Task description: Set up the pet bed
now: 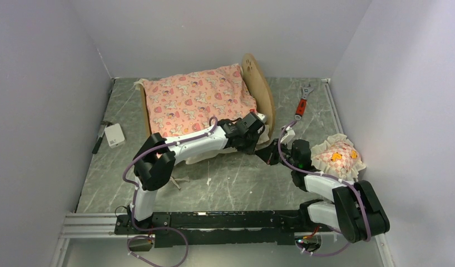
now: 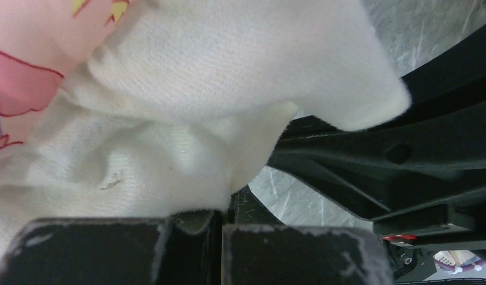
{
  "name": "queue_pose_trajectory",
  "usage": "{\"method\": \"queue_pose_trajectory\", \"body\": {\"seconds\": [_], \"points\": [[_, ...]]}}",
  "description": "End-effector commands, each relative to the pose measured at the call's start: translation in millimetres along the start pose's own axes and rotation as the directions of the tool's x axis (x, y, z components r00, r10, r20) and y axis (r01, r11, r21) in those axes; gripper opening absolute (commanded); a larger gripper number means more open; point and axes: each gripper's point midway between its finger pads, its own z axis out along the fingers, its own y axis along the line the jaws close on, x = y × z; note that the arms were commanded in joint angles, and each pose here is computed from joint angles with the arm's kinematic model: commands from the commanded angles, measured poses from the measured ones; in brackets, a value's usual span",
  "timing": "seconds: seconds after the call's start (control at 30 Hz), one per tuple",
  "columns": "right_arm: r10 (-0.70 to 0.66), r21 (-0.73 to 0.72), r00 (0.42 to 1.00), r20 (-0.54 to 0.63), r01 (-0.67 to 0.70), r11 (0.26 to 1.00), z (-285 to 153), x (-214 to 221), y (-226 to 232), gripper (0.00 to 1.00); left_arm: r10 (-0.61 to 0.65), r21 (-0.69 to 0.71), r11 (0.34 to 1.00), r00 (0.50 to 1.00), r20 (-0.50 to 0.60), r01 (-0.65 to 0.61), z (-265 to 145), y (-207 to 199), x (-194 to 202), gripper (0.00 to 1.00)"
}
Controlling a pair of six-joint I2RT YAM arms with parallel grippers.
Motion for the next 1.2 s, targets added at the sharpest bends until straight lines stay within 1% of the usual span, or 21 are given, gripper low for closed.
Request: {"method": "queue_pose_trajectory", "body": {"seconds": [0.0, 0.27, 0.47, 0.57, 0.7, 0.87, 0.93, 1.03, 1.17], "points": [[-0.048, 0.05, 0.996, 0.072, 0.045, 0.998, -1, -20, -4, 0.0, 0.011, 0.059, 0.998, 0.998, 0.056, -0.014, -21, -11, -13, 0.0], [-0.043, 0.092, 0.997, 0.059, 0.037, 0.995, -2, -17, -11, 0.0, 0.032, 0.093, 0.995, 0.995, 0.091, -0.04, -30, -11, -20, 0.0], [-0.003, 0.209, 0.999, 0.051, -0.008, 0.978, -6, -12, -32, 0.0, 0.056, 0.091, 0.994, 0.994, 0.097, -0.065, -36, -6, -22, 0.0], [0.019, 0.283, 0.998, 0.055, -0.034, 0.958, -10, -11, -45, 0.0, 0.055, 0.073, 0.996, 0.996, 0.072, -0.06, -36, -1, -18, 0.0], [0.059, 0.37, 0.995, 0.078, -0.083, 0.925, -17, -11, -59, 0.0, 0.041, -0.006, 0.999, 0.998, 0.057, -0.041, -30, 14, -15, 0.0], [0.133, 0.478, 0.984, 0.119, -0.174, 0.861, -28, -14, -73, 0.0, 0.032, -0.066, 0.997, 0.999, 0.04, -0.029, -17, 21, -15, 0.0], [0.146, 0.478, 0.979, 0.142, -0.197, 0.856, -32, -19, -70, 0.0, 0.032, -0.096, 0.995, 0.998, 0.054, -0.027, -10, 24, -17, 0.0], [0.136, 0.433, 0.976, 0.17, -0.198, 0.879, -33, -33, -57, 0.0, 0.056, -0.139, 0.989, 0.994, 0.094, -0.043, -1, 23, -25, 0.0], [0.081, 0.343, 0.984, 0.159, -0.132, 0.93, -28, -45, -36, 0.0, 0.117, -0.114, 0.989, 0.977, 0.177, -0.098, 10, 2, -36, 0.0]]}}
